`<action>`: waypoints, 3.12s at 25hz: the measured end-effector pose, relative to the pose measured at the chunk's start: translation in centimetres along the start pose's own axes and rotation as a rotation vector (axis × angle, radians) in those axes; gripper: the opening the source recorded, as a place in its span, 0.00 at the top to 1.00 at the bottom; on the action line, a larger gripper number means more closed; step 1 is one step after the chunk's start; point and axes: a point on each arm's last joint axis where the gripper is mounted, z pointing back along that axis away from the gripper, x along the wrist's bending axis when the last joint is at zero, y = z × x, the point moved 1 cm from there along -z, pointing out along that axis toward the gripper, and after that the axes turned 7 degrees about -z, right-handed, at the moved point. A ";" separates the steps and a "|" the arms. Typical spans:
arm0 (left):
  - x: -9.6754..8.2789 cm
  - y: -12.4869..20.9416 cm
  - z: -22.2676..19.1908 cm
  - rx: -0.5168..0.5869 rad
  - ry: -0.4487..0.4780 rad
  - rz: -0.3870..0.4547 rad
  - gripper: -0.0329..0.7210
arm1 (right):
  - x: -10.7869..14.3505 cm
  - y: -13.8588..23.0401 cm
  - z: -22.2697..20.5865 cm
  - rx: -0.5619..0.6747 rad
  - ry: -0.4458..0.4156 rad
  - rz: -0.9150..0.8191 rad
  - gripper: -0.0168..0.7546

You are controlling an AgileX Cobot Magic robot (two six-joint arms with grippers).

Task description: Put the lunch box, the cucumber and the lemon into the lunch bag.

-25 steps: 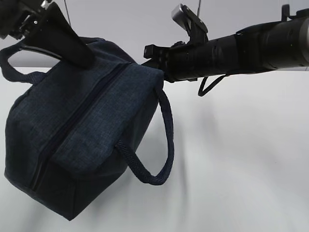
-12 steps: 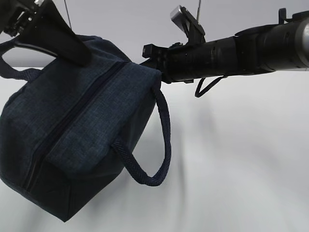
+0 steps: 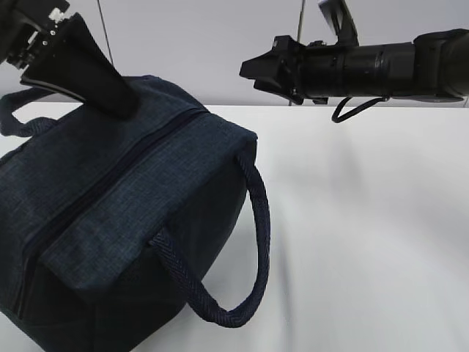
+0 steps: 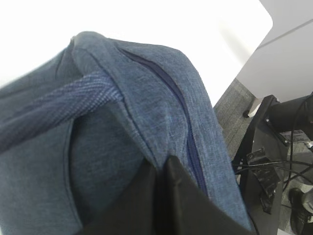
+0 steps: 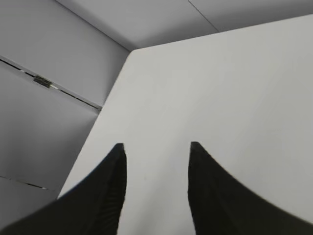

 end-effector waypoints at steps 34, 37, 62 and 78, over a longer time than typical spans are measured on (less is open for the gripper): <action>12.4 -4.5 -10.9 -0.467 -0.104 0.485 0.96 | 5.3 -7.5 6.6 -0.158 -0.168 0.126 0.51; 13.1 -4.4 -11.7 -0.467 -0.102 0.518 0.96 | 5.3 -7.5 6.6 -0.158 -0.168 0.126 0.51; 16.5 -2.0 -9.4 -0.368 -0.084 0.511 0.34 | 5.3 -7.5 6.6 -0.160 -0.165 0.126 0.51; 15.2 -1.3 -1.3 -0.349 -0.259 0.289 0.36 | 6.2 -7.5 7.1 -0.143 -0.142 0.176 0.60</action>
